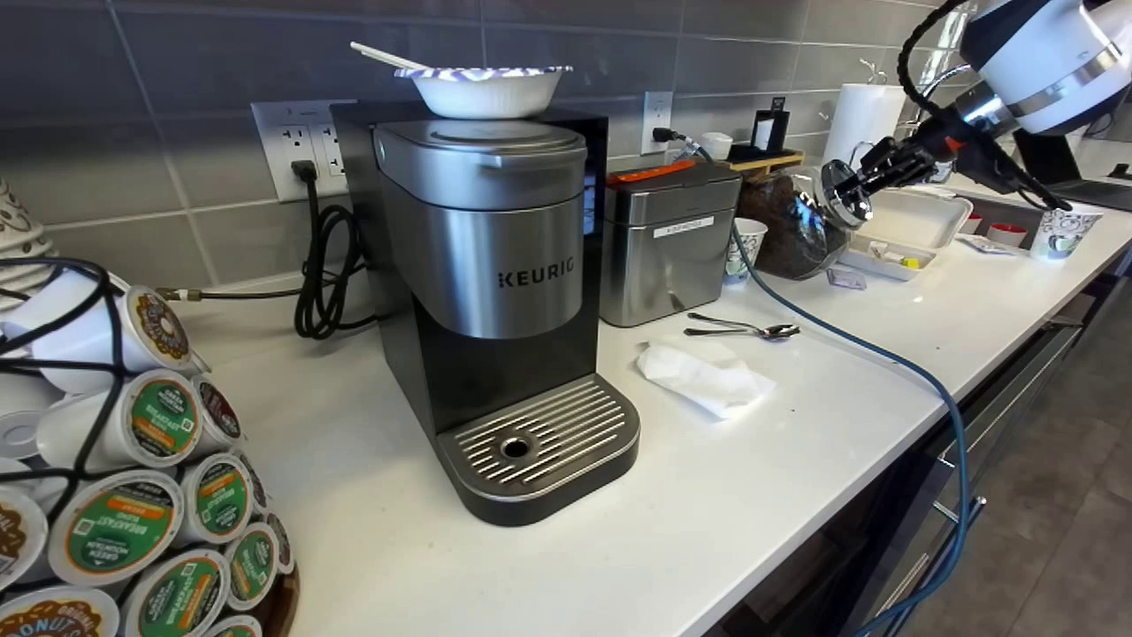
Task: Put the silver lid on its container
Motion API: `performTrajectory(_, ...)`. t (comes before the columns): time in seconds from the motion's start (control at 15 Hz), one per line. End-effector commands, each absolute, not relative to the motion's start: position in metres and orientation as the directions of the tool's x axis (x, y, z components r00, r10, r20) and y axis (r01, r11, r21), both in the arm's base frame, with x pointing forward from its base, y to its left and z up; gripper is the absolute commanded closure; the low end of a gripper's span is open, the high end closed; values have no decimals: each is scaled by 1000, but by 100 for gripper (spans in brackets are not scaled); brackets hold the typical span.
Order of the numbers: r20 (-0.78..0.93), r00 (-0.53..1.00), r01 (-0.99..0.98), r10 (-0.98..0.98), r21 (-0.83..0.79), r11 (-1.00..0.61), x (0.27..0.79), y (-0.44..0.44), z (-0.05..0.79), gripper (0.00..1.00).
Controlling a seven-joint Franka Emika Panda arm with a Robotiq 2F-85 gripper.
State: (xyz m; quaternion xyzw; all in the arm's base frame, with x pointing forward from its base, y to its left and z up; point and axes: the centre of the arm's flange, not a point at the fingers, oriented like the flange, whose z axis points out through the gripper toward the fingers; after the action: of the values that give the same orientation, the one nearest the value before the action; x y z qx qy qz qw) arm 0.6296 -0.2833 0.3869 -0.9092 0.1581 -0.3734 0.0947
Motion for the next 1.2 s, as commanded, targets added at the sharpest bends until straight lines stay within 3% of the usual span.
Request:
performTrajectory(0.0, 626, 696, -212, -350, -287, -934, 636, -286, 380, 79)
performTrajectory(0.4, 615, 710, -200, -344, -293, -935, 638, -275, 368, 79)
performTrajectory(0.47, 614, 710, -201, -345, -293, -935, 639, -275, 367, 36)
performTrajectory(0.53, 610, 712, -202, -348, -296, -934, 639, -274, 368, 27)
performTrajectory(0.8, 601, 710, -217, -366, -308, -927, 632, -268, 371, 1)
performTrajectory(1.13, 563, 728, -234, -391, -331, -914, 599, -280, 395, 0)
